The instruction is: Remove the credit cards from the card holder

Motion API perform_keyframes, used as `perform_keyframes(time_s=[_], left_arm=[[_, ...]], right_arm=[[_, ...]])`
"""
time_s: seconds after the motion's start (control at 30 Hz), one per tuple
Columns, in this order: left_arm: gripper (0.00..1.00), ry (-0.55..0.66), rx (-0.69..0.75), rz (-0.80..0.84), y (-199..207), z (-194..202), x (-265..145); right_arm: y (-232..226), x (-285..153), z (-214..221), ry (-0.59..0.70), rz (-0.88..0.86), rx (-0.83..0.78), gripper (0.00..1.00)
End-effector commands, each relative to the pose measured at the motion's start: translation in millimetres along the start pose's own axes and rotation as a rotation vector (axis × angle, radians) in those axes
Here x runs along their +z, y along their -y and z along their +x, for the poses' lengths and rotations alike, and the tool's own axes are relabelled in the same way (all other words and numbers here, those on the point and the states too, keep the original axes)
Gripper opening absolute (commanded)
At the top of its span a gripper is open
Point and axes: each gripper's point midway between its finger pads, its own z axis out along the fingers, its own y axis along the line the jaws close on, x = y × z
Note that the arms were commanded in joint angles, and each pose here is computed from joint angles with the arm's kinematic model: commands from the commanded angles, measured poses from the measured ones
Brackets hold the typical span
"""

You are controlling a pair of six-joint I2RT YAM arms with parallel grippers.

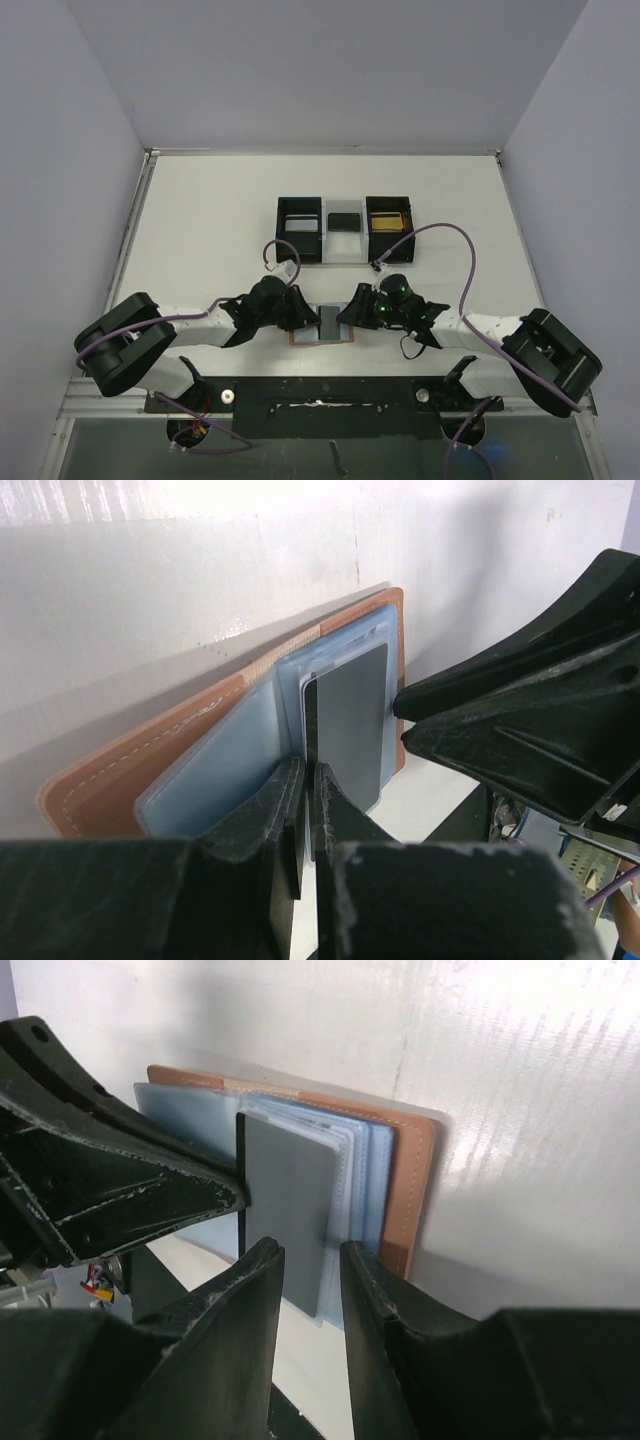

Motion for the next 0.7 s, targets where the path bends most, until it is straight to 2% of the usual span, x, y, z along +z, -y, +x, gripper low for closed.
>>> perform_keyframes(time_s=[0.0, 0.23, 0.5, 0.6, 0.67], left_arm=[[0.0, 0.047, 0.018, 0.095, 23.9, -14.9, -4.3], [0.0, 0.05, 0.005, 0.09, 19.3, -15.6, -6.1], [0.0, 0.053, -0.008, 0.103, 18.8, -16.3, -8.0], [0.11, 0.054, -0.011, 0.101, 17.7, -16.8, -9.2], [0.14, 0.052, -0.013, 0.101, 17.5, -17.0, -9.0]], right_arm=[[-28.3, -6.7, -18.7, 0.041, -0.047, -0.1, 0.31], [-44.8, -1.9, -17.0, 0.019, -0.085, -0.12, 0.33], [-4.5, 14.1, -3.1, -0.043, 0.126, -0.061, 0.32], [0.4, 14.1, 0.3, -0.051, 0.14, -0.053, 0.31], [0.8, 14.5, 2.2, -0.06, 0.139, -0.054, 0.3]])
